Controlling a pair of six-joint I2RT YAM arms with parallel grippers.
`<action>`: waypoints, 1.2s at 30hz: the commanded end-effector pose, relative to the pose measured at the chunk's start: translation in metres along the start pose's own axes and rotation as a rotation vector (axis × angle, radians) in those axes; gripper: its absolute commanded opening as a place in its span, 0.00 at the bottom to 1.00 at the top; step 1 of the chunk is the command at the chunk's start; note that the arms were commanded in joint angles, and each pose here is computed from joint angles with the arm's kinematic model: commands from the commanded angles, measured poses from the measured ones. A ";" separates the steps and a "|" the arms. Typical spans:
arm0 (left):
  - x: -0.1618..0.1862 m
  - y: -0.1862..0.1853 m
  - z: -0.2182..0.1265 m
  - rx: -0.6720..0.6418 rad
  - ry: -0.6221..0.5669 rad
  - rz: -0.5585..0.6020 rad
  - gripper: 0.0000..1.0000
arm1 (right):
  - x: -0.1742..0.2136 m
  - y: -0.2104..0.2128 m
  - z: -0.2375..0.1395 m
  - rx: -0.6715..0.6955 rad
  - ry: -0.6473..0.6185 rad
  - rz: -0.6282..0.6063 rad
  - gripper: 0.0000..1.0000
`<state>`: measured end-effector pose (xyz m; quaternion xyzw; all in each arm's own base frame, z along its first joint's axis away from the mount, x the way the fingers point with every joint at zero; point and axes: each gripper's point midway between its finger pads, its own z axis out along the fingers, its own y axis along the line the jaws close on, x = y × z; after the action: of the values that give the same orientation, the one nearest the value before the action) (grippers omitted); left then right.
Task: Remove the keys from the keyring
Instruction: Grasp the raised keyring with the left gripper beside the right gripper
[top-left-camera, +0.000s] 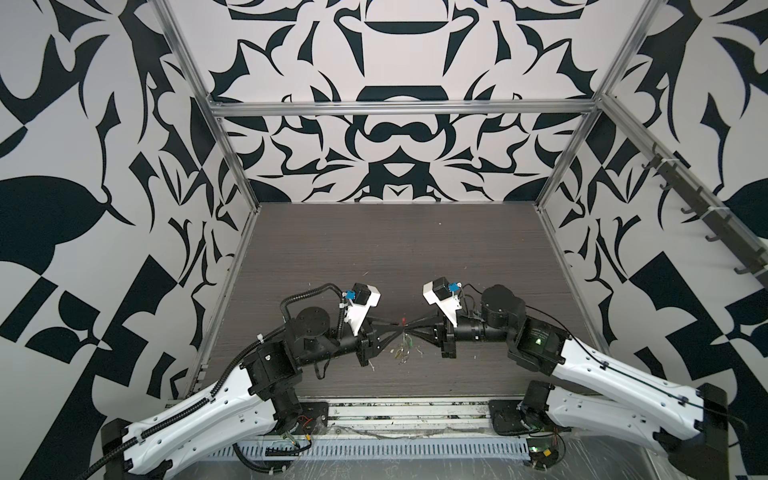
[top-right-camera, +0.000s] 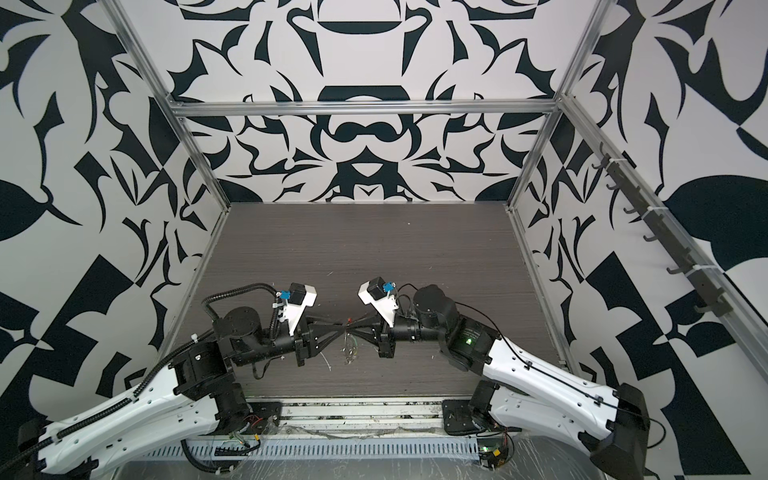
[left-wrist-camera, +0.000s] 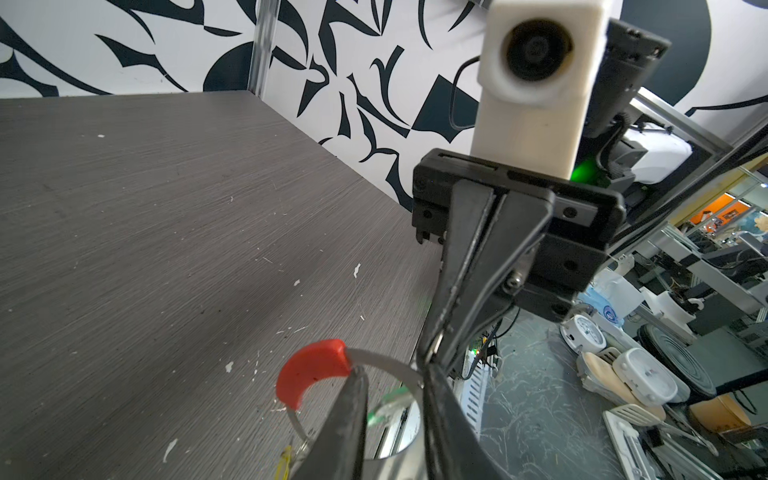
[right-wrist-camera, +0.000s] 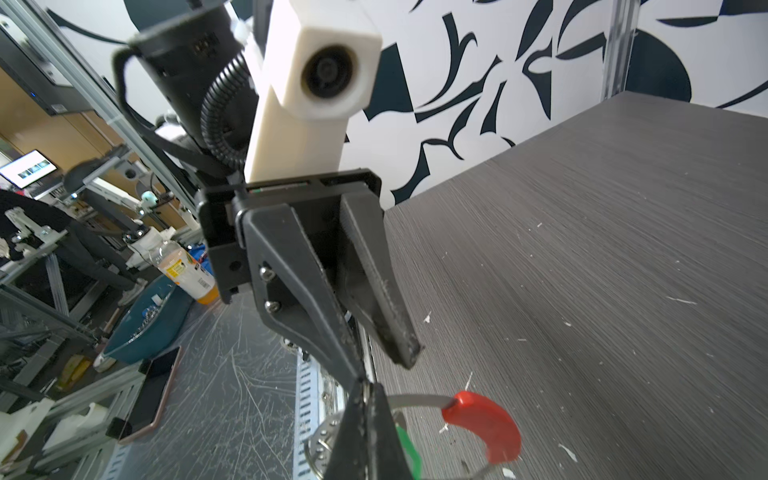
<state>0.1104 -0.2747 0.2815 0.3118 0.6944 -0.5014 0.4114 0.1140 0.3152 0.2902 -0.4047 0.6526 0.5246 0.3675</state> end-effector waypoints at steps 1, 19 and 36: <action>-0.004 -0.014 -0.001 0.076 -0.018 0.026 0.26 | -0.046 0.026 -0.010 -0.069 -0.142 -0.079 0.00; -0.008 -0.018 -0.002 0.093 -0.035 0.025 0.42 | -0.059 0.028 -0.015 -0.064 -0.197 -0.076 0.00; -0.021 -0.021 -0.020 0.065 -0.093 0.096 0.21 | -0.053 0.030 -0.015 -0.087 -0.196 -0.060 0.00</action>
<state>0.0978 -0.2679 0.3053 0.3305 0.6494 -0.5252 0.4396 0.1152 0.3154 0.3208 -0.3826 0.6228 0.5547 0.3975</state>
